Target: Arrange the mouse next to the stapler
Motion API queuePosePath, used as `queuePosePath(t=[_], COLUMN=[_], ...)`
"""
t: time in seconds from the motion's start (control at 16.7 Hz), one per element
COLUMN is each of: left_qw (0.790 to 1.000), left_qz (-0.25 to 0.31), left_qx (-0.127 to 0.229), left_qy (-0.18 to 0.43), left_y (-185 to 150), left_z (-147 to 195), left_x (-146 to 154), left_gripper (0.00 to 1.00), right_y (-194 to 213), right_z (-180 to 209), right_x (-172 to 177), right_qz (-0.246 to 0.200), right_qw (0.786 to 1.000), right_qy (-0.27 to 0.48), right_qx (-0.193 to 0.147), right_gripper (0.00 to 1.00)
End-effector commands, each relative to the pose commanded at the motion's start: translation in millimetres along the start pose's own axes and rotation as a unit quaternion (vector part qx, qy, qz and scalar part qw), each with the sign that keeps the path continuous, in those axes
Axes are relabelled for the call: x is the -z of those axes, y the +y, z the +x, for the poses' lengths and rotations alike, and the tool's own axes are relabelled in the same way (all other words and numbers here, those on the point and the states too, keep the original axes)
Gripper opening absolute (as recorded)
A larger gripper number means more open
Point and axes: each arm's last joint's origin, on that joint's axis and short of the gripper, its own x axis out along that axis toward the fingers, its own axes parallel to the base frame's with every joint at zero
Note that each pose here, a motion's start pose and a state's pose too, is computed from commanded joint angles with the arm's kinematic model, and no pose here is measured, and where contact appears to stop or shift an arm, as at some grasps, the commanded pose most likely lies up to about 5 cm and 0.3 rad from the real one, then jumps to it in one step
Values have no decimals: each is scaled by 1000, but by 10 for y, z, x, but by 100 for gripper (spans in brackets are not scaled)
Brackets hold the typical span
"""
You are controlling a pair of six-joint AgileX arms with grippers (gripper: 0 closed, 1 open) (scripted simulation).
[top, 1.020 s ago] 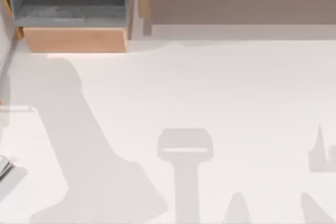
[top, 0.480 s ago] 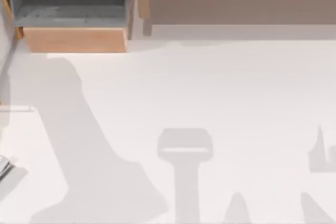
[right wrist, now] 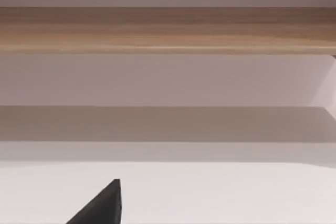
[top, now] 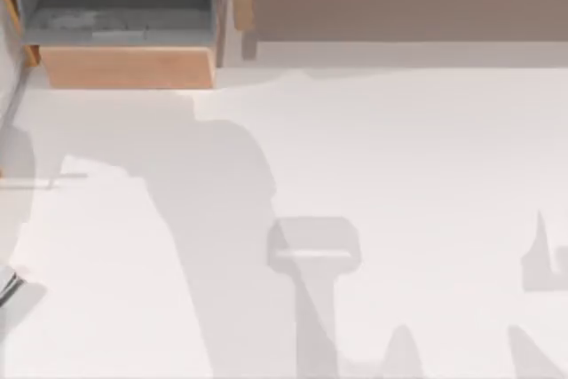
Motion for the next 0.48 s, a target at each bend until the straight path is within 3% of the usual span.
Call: queuePosePath(t=[0.24, 0.48], left_qw=[999, 998], left_qz=[14, 35], left_qx=[7, 17], left_qy=[-31, -47], left_y=[-434, -850], left_z=[-647, -1039], left_x=[270, 688], left_gripper=[0, 0], right_y=[0, 0], right_z=[0, 0], right_x=[0, 0], right_qz=[0, 0], right_qw=[1000, 1000], right_qy=[0, 0], right_qx=[0, 0], right_gripper=[100, 100])
